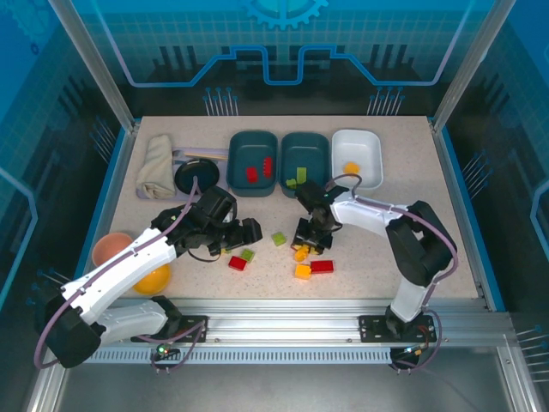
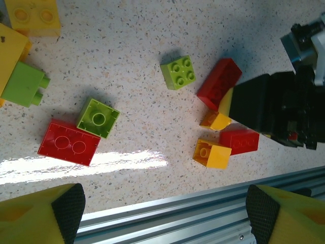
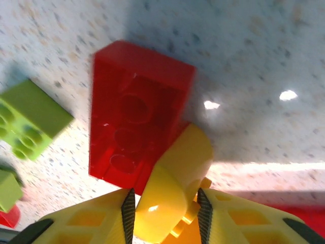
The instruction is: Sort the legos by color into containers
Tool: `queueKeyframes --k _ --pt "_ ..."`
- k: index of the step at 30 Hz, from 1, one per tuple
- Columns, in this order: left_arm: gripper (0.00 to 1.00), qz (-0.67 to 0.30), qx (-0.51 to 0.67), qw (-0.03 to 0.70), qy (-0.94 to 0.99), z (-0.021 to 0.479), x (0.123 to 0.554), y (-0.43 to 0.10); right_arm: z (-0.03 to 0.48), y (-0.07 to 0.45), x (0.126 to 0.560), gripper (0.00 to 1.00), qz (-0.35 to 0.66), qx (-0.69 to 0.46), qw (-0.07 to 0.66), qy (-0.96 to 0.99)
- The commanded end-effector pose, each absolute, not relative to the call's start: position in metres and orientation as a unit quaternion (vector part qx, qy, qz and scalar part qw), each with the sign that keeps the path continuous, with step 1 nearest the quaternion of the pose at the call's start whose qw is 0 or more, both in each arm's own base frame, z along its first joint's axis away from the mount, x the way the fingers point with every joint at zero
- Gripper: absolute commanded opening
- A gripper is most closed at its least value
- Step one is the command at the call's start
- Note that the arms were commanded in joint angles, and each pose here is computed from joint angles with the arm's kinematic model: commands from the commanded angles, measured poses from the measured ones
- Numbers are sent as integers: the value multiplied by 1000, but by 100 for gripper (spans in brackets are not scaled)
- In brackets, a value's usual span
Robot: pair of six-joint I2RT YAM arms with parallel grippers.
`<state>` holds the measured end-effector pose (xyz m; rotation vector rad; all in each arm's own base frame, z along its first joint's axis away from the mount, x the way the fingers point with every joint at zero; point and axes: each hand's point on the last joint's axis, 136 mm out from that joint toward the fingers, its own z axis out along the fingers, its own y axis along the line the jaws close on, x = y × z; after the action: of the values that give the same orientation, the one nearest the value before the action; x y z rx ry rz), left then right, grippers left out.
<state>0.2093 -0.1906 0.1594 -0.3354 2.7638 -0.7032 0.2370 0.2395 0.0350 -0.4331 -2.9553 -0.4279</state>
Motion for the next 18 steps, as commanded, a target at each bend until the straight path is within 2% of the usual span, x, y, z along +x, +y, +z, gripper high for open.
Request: queueKeyframes --k 1,4,9,18 --pt "87 -248 -116 141 952 162 209 -192 34 246 248 36 -140 -131 62 -979" --pt "87 -246 -115 142 952 163 208 -190 32 246 243 36 -127 -117 67 -983" --pt "87 -246 -122 143 951 162 206 -187 26 241 228 46 -110 -99 74 -986" --pt "87 -248 -122 144 950 162 207 -188 21 237 227 37 -88 -79 69 -991"
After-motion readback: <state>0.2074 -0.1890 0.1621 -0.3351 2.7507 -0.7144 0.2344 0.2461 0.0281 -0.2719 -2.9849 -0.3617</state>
